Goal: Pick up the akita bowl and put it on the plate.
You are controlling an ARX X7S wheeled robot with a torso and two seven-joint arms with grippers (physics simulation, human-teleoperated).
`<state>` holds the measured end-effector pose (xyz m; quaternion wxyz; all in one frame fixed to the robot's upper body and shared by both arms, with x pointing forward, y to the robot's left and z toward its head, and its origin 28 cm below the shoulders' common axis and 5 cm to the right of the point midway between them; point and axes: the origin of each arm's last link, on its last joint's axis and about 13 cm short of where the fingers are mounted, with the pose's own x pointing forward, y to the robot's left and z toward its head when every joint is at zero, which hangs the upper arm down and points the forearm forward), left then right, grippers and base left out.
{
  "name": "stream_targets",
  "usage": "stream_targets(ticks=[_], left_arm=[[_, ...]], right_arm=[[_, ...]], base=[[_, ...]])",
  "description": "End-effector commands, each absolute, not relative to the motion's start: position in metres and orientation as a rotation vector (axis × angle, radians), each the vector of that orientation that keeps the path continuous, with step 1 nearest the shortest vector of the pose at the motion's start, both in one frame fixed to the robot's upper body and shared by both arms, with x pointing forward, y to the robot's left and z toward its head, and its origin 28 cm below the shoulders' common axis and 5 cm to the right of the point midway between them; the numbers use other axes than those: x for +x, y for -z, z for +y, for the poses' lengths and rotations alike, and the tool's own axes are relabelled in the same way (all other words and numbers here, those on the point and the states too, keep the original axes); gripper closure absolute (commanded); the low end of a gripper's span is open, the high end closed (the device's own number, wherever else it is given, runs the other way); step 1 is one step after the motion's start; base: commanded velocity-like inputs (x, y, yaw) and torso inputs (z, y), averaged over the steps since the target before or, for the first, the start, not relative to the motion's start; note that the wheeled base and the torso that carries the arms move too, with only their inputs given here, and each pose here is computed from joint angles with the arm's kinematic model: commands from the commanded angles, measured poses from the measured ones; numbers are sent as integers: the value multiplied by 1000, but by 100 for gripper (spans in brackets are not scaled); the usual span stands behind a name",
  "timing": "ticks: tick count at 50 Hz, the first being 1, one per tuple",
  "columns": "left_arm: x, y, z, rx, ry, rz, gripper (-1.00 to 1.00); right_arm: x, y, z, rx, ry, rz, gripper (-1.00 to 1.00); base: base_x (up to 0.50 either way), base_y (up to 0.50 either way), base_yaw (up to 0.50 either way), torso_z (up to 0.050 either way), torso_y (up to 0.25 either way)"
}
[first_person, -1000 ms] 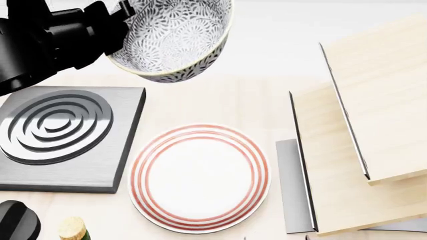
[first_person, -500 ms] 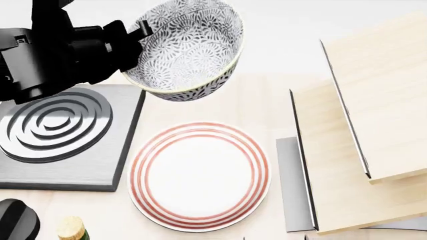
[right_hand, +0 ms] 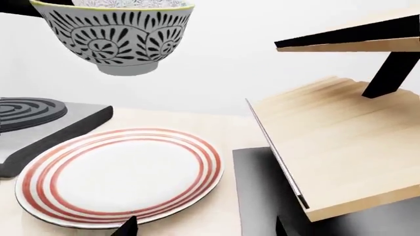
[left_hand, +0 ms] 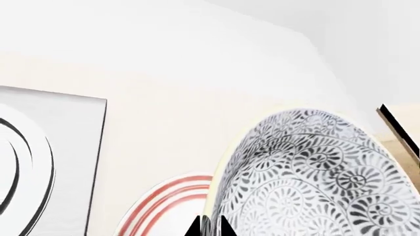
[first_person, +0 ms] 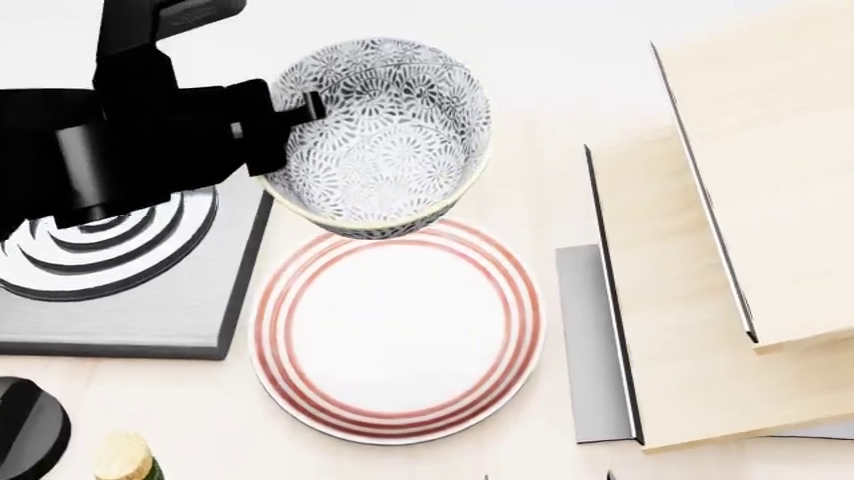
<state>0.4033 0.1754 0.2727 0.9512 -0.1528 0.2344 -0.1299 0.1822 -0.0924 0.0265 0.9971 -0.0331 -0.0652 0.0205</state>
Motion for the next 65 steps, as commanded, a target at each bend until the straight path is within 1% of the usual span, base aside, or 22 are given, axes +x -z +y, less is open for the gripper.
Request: stream_targets(ticks=[1, 3, 4, 5, 11, 23, 25, 26, 29, 30, 33, 35, 43, 65], left_arm=[[404, -270, 174, -252, 258, 461, 100], [403, -267, 173, -205, 235, 461, 100], [405, -268, 174, -279, 241, 464, 100], [406, -269, 174, -300, 245, 473, 100], [405, -267, 174, -306, 265, 483, 100], [406, -256, 169, -224, 290, 497, 100], [405, -252, 167, -168, 282, 480, 100], [405, -251, 167, -211, 285, 509, 100], [406, -246, 166, -152, 296, 505, 100], [406, -248, 167, -219, 317, 512, 100], [405, -250, 167, -275, 360, 518, 100], [406, -249, 167, -248, 338, 510, 100], [407, -248, 168, -264, 337, 498, 100], [415, -225, 168, -281, 324, 548, 100]], right_arm=[[182, -26, -92, -68, -44, -127, -100], [182, -26, -92, -67, -44, -127, -100], [182, -26, -92, -67, -46, -127, -100], [182, -25, -92, -68, -45, -127, -100], [182, -25, -92, -68, -47, -125, -100], [183, -25, -91, -69, -49, -123, -100], [183, -25, -91, -70, -47, -123, -100], [183, -25, -92, -69, -48, -123, -100], [183, -25, -91, -70, -47, -124, -100], [183, -24, -91, -70, -48, -123, -100], [183, -24, -91, -71, -49, -123, -100], [183, -24, -91, -72, -49, -122, -100], [183, -23, -90, -76, -55, -119, -100], [183, -23, -90, -77, -55, -119, -100]], base=[[0, 0, 0, 4, -250], [0, 0, 0, 5, -250], [0, 0, 0, 5, -250], [0, 0, 0, 7, -238], [0, 0, 0, 3, -47], [0, 0, 0, 0, 0], [0, 0, 0, 7, -205], [0, 0, 0, 10, -250], [0, 0, 0, 10, -250], [0, 0, 0, 11, -168], [0, 0, 0, 2, -27], [0, 0, 0, 0, 0], [0, 0, 0, 0, 0], [0, 0, 0, 0, 0]])
